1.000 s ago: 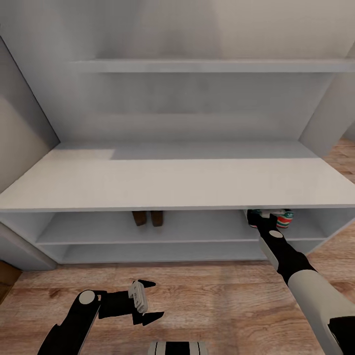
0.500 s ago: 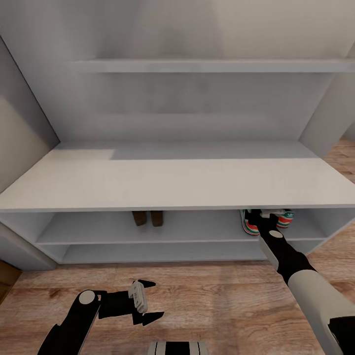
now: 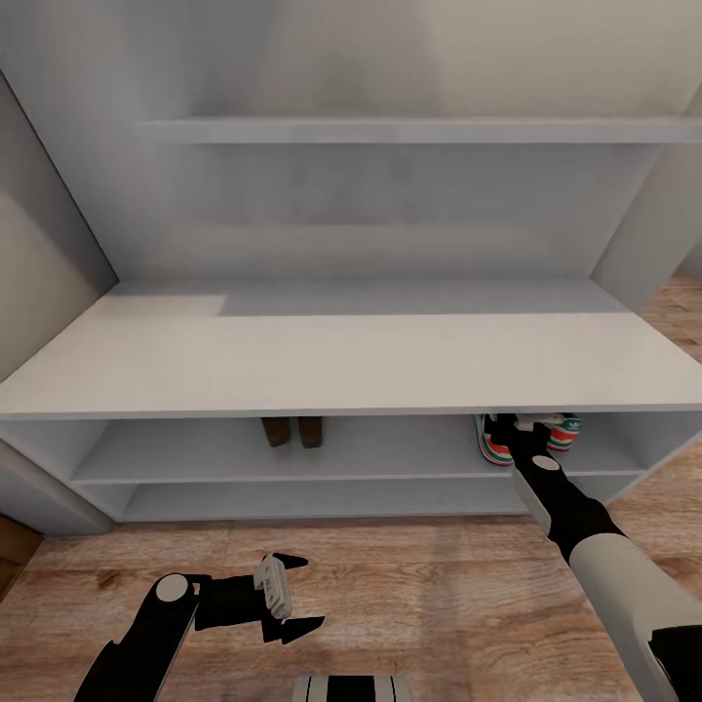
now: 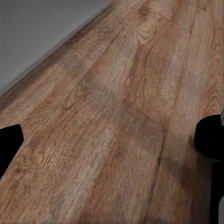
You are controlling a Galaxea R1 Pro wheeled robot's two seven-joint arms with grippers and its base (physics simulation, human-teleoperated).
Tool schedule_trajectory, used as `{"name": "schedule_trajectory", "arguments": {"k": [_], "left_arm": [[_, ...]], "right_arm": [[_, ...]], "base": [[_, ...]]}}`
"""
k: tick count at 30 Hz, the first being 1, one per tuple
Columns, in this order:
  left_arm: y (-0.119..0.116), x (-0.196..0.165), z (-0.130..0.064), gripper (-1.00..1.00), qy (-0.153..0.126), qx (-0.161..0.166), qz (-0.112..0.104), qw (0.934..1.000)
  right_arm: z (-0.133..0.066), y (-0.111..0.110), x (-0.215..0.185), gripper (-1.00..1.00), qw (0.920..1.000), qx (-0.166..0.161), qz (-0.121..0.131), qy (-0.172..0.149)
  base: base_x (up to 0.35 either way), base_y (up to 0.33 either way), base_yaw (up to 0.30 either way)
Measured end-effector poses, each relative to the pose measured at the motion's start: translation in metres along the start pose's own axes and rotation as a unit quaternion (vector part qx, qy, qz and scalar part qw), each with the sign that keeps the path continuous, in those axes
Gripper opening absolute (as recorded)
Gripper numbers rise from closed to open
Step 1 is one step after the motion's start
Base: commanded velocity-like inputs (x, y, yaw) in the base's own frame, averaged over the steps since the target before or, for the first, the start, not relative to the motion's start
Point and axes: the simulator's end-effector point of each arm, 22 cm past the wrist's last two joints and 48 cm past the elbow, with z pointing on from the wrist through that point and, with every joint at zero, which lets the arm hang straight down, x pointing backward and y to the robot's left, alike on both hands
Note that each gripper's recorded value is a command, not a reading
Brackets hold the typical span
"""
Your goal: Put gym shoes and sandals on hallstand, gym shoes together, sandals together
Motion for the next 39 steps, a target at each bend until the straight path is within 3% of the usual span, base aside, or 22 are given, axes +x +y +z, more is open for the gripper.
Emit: {"name": "schedule_trajectory", "arguments": {"k": [27,39], "left_arm": [[0.001,0.0,-0.001,1.0,0.0,-0.002,0.001,1.0],[0.018,-0.001,-0.001,1.0,-0.003,-0.04,0.007,0.9992]], "right_arm": [[0.0,0.0,0.0,1.0,1.0,0.0,0.0,0.0],[0.0,0.0,0.0,1.0,1.0,0.0,-0.001,0.0]], "base": [[0.0,0.0,0.0],[-0.004,0.0,0.0]]}}
